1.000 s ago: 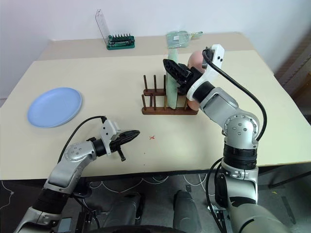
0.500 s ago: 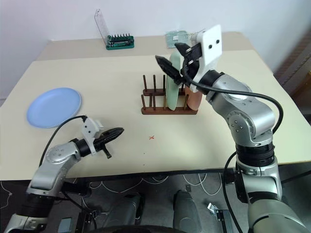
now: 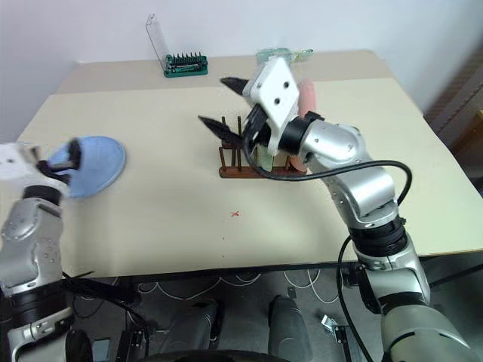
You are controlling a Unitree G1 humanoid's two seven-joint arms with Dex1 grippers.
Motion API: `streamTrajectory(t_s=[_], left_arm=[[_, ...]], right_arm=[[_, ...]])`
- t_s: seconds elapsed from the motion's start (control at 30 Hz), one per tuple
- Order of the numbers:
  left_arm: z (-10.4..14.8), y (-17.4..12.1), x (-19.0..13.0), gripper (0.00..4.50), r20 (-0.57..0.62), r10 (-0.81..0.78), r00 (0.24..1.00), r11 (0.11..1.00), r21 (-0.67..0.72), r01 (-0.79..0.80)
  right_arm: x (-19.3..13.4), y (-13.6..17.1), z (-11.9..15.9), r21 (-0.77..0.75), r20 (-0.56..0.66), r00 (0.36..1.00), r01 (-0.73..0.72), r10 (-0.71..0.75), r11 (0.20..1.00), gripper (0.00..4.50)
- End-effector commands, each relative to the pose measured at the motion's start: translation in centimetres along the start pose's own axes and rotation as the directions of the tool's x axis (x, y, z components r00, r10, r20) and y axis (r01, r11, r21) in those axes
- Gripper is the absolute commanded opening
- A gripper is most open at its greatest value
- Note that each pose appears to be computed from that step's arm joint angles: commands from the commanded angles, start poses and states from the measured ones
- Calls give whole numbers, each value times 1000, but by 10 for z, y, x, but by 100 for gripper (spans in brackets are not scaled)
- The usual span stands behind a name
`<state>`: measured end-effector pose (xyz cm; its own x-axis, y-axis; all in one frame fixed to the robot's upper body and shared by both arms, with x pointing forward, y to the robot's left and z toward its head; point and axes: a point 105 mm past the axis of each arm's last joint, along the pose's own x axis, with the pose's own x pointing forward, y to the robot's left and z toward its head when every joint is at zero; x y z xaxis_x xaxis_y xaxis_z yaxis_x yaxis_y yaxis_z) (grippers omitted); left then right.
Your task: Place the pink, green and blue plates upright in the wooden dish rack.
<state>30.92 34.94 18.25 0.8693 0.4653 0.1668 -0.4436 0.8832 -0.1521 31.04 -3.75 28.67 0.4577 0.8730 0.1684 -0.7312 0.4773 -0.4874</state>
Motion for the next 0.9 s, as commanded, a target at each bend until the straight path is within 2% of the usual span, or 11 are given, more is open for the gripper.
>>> streamTrajectory(t_s=[0.03, 0.13, 0.2, 0.23, 0.37, 0.47, 0.63, 0.7, 0.9], left_arm=[[-12, 40, -2, 445, -122, 261, 957, 965, 8, -262], [-24, 37, -5, 445, -224, 255, 941, 966, 13, -258], [-34, 37, -8, 445, -304, 271, 913, 951, -64, -303], [-43, 34, -9, 445, -367, 260, 893, 948, -78, -308], [-69, 30, -13, 445, -494, 231, 838, 942, -101, -320], [-81, 32, -13, 358, -542, 234, 807, 902, -189, -388], [-80, 28, -7, 107, -537, 227, 812, 896, -211, -390], [-75, 20, 0, 4, -510, 207, 835, 904, -226, -362], [-31, -12, 21, 4, -290, 108, 951, 942, -275, -191]], right_arm=[[3, 5, 7, -37, 40, 999, -21, 22, 999, 359], [7, 9, 6, -40, 49, 998, -42, 44, 998, 359], [8, 11, 6, -43, 51, 998, -46, 49, 998, 359], [8, 11, 6, -42, 52, 997, -49, 51, 998, 359], [9, 12, 5, -43, 54, 997, -44, 47, 998, 359], [7, 11, 2, -45, 43, 999, -30, 32, 999, 359], [7, 12, -5, -50, 21, 1000, -15, 17, 999, 359], [11, 12, -13, -109, -23, 1000, -5, 3, 994, 359], [20, 19, -26, -294, -79, 997, -41, 18, 955, 359]])
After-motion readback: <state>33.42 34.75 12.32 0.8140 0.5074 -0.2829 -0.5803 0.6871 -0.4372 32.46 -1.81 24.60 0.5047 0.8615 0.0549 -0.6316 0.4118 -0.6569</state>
